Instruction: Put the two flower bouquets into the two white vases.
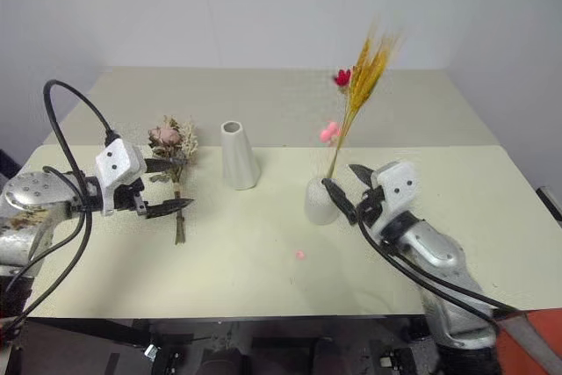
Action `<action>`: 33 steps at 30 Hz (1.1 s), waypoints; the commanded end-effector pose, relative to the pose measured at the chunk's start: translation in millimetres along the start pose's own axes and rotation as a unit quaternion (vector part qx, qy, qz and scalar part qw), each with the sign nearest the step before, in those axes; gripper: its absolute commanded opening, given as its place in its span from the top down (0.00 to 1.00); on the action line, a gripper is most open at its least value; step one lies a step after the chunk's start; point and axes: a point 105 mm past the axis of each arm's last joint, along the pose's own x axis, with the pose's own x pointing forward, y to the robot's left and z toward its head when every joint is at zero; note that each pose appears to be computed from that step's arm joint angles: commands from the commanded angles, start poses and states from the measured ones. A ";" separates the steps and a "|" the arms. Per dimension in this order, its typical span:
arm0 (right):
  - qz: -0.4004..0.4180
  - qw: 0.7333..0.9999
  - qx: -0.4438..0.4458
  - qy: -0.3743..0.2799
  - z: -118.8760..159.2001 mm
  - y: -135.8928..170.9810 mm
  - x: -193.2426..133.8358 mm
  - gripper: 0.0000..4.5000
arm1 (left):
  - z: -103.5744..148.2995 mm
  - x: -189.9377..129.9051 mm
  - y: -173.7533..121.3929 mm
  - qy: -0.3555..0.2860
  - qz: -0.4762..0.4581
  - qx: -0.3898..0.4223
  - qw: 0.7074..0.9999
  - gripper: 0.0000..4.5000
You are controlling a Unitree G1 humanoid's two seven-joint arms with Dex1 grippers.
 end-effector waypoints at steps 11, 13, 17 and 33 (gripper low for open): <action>0.181 0.970 -0.133 0.095 50.1 6.3 -56.7 0.24 | -18.0 13.8 18.9 0.180 0.146 -0.221 0.947 0.00; 0.187 0.967 -0.141 0.099 54.7 6.7 -57.0 0.24 | -22.5 19.3 19.3 0.189 0.145 -0.253 0.938 0.00; 0.179 0.966 -0.157 0.098 60.4 5.6 -56.8 0.24 | -30.7 34.0 20.1 0.196 0.166 -0.297 0.920 0.00; 0.145 0.971 -0.170 0.087 65.2 2.1 -61.0 0.24 | -37.3 65.6 30.0 0.179 0.174 -0.404 0.880 0.48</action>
